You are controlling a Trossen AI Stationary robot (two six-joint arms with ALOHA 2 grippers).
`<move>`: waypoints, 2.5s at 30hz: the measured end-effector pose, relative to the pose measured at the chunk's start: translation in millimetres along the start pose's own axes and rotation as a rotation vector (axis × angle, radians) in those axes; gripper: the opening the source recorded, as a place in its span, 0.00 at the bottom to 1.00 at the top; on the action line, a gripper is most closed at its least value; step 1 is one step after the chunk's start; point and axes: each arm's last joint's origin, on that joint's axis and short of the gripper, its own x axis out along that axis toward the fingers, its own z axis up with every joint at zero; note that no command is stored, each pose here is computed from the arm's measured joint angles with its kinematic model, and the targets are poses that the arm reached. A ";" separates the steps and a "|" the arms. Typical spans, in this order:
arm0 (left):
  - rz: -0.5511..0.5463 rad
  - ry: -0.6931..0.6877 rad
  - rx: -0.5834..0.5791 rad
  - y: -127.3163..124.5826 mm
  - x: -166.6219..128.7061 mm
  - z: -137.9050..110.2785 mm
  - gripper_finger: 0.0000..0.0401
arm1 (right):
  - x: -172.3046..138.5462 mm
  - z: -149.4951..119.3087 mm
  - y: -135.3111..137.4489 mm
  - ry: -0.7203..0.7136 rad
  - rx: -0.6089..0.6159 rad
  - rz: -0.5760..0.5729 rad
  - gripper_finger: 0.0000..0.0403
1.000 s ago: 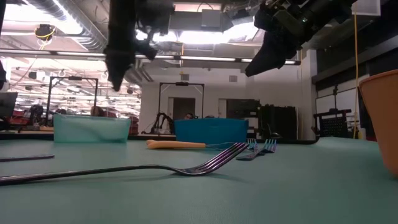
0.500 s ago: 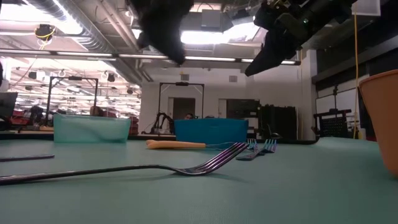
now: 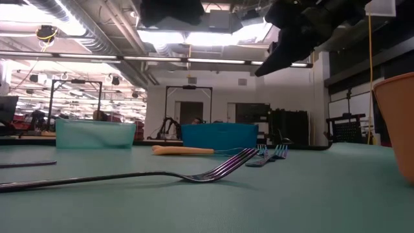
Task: Sort silverware by color (type)
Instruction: Put the purple fork into the blue bin
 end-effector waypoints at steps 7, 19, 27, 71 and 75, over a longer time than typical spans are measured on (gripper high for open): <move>-0.045 0.010 0.037 -18.3 -7.6 -11.8 0.18 | -0.1 0.1 2.9 -0.015 -0.098 0.099 0.26; 0.008 -0.041 0.068 -28.1 -13.4 -18.7 0.18 | -0.5 -7.3 5.1 0.049 -0.168 0.161 0.26; 0.027 -0.054 0.069 -27.3 -13.3 -18.1 0.18 | 22.6 -18.2 5.8 0.147 -0.158 0.182 0.26; 0.029 -0.055 0.070 -27.2 -13.3 -18.1 0.18 | 86.2 -56.2 6.7 0.349 -0.453 0.223 0.26; 0.029 -0.055 0.071 -27.2 -13.3 -18.1 0.18 | 95.6 -65.8 7.6 0.399 -0.447 0.242 0.26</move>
